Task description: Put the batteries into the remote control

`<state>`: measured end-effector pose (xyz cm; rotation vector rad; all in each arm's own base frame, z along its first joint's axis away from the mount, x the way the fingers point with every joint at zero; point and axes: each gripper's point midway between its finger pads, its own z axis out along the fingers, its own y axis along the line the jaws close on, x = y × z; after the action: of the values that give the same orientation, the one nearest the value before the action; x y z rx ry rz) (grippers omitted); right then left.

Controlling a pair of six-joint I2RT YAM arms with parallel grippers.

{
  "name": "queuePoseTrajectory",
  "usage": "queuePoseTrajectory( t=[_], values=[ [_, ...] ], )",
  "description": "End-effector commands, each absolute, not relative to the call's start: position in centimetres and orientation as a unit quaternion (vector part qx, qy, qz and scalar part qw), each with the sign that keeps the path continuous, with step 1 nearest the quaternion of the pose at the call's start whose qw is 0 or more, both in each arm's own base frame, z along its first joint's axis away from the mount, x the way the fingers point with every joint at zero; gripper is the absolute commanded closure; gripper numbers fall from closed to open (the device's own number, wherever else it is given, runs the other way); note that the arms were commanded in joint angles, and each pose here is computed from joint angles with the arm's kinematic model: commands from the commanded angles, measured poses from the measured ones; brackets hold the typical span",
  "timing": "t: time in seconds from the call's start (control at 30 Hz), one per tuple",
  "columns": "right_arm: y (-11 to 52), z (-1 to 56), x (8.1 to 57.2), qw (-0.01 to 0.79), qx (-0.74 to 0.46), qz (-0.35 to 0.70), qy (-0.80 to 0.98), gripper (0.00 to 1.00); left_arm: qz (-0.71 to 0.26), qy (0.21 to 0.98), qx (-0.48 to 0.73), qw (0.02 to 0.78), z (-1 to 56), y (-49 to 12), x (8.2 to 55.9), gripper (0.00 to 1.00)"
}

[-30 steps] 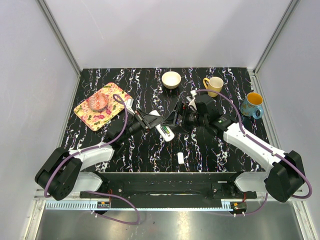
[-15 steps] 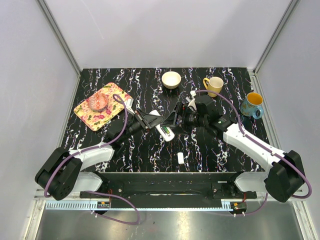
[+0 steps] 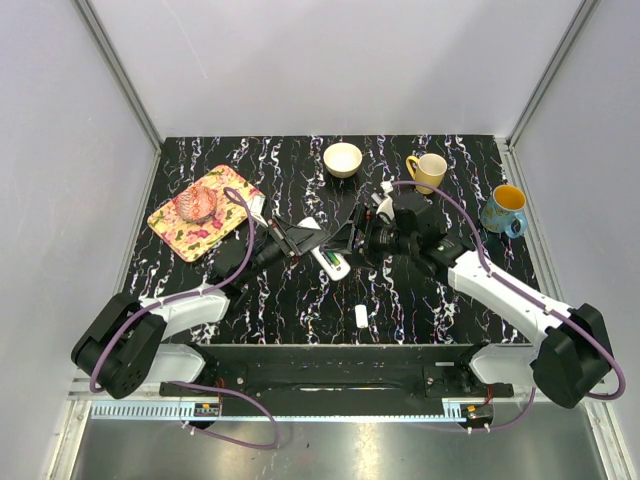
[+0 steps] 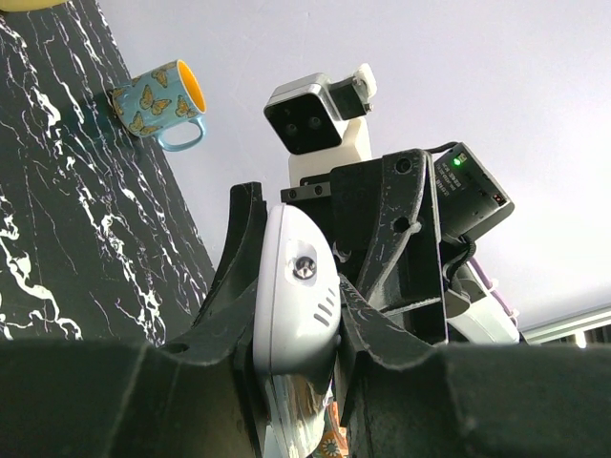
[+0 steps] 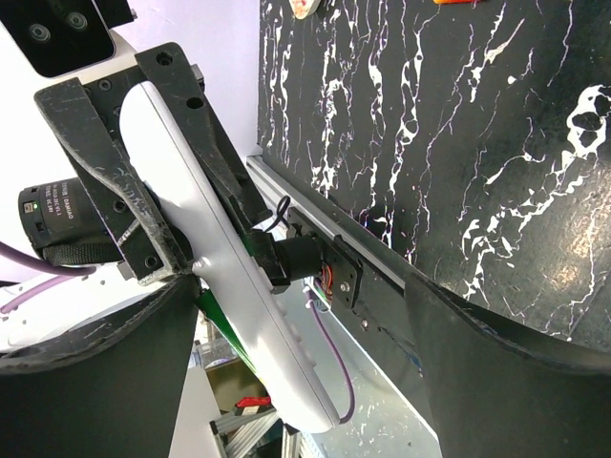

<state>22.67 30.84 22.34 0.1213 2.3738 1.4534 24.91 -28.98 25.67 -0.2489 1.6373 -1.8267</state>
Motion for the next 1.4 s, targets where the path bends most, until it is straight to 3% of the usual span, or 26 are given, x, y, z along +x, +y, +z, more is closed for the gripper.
queuePoseTrajectory(
  t=[0.0, 0.6, 0.7, 0.9, 1.0, 1.13, 1.17, 1.2, 1.23, 1.3, 1.37],
  values=[
    [30.1, 21.4, 22.1, 0.168, 0.049, 0.505, 0.845, 0.09, -0.748, 0.535, -0.073, 0.386, 31.9, -27.5, 24.5, 1.00],
    [29.6, 20.3, 21.4, 0.165, 0.057, 0.506, 0.845, 0.16, -0.757, 0.516, -0.075, 0.395, 33.6, -26.6, 24.8, 1.00],
    [29.6, 20.1, 21.3, 0.165, 0.054, 0.504, 0.846, 0.23, -0.759, 0.513, -0.075, 0.394, 33.7, -26.5, 24.7, 1.00],
    [29.0, 19.0, 21.4, 0.171, 0.049, 0.480, 0.859, 0.52, -0.762, 0.508, -0.075, 0.395, 34.2, -26.4, 24.6, 1.00],
    [28.5, 18.4, 21.5, 0.180, 0.045, 0.464, 0.866, 0.57, -0.762, 0.506, -0.073, 0.396, 34.4, -26.3, 24.6, 1.00],
    [28.5, 18.7, 21.8, 0.188, 0.040, 0.461, 0.866, 0.49, -0.758, 0.515, -0.075, 0.393, 33.8, -26.5, 24.8, 1.00],
    [28.6, 18.9, 21.8, 0.191, 0.037, 0.463, 0.865, 0.42, -0.756, 0.518, -0.074, 0.392, 33.6, -26.5, 24.7, 1.00],
    [28.7, 19.8, 22.0, 0.199, 0.034, 0.469, 0.860, 0.28, -0.751, 0.528, -0.080, 0.387, 33.0, -26.7, 25.0, 1.00],
    [28.7, 20.4, 22.1, 0.205, 0.034, 0.472, 0.857, 0.22, -0.747, 0.538, -0.079, 0.383, 32.5, -26.9, 25.1, 1.00],
    [28.7, 22.3, 22.6, 0.227, 0.032, 0.480, 0.847, 0.13, -0.732, 0.560, -0.082, 0.379, 31.1, -27.2, 25.4, 1.00],
    [28.8, 24.2, 23.1, 0.249, 0.028, 0.486, 0.837, 0.12, -0.723, 0.571, -0.083, 0.379, 30.3, -27.3, 25.6, 1.00]
  ],
)
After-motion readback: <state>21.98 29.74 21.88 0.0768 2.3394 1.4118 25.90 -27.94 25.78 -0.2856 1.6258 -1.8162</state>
